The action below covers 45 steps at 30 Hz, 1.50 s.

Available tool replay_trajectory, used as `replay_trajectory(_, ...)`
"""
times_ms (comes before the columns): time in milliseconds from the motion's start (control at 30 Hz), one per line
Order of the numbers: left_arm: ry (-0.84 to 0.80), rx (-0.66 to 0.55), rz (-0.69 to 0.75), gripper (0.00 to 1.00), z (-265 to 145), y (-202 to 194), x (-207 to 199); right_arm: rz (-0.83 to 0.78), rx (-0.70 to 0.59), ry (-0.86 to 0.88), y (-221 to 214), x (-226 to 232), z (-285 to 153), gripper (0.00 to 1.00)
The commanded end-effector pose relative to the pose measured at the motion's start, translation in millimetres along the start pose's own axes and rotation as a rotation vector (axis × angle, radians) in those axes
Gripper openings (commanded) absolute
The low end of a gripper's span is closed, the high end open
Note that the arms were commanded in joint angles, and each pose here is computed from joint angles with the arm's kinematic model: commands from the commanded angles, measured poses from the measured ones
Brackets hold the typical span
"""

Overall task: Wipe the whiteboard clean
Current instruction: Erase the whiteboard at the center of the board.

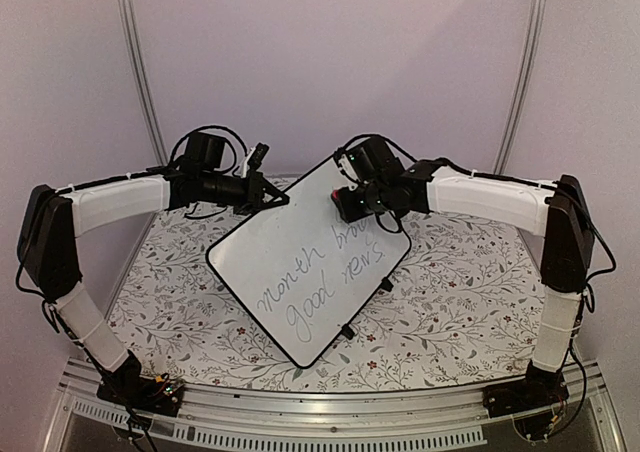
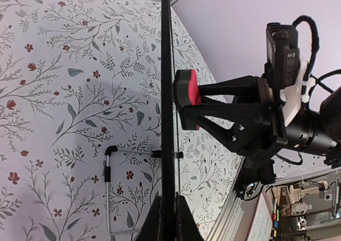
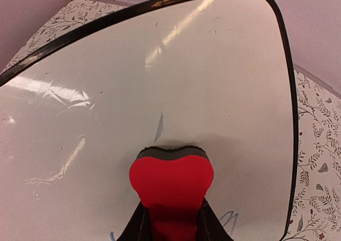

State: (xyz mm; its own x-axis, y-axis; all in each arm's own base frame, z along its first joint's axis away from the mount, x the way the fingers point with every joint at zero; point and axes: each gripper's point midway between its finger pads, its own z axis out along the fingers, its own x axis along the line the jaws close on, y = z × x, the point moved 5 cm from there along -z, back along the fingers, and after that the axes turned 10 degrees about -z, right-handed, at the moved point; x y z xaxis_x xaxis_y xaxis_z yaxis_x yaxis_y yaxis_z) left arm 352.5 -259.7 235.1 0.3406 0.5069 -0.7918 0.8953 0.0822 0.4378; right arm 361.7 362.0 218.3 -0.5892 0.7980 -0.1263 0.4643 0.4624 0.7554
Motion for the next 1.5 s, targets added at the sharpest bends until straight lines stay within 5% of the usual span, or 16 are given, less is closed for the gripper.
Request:
replay_trajectory(0, -0.006, 0.083, 0.01, 0.0, 11, -21, 6, -0.041, 0.048, 0.032, -15, 12, -4, 0.0)
replay_trajectory(933, -0.014, 0.079, 0.02, 0.0, 10, -20, 2, -0.041, -0.017, -0.078, 21, -10, 1, 0.0)
replay_trajectory(1467, -0.011, 0.082, 0.016, 0.0, 11, -21, 4, -0.031, 0.024, -0.067, 3, -17, 8, 0.0)
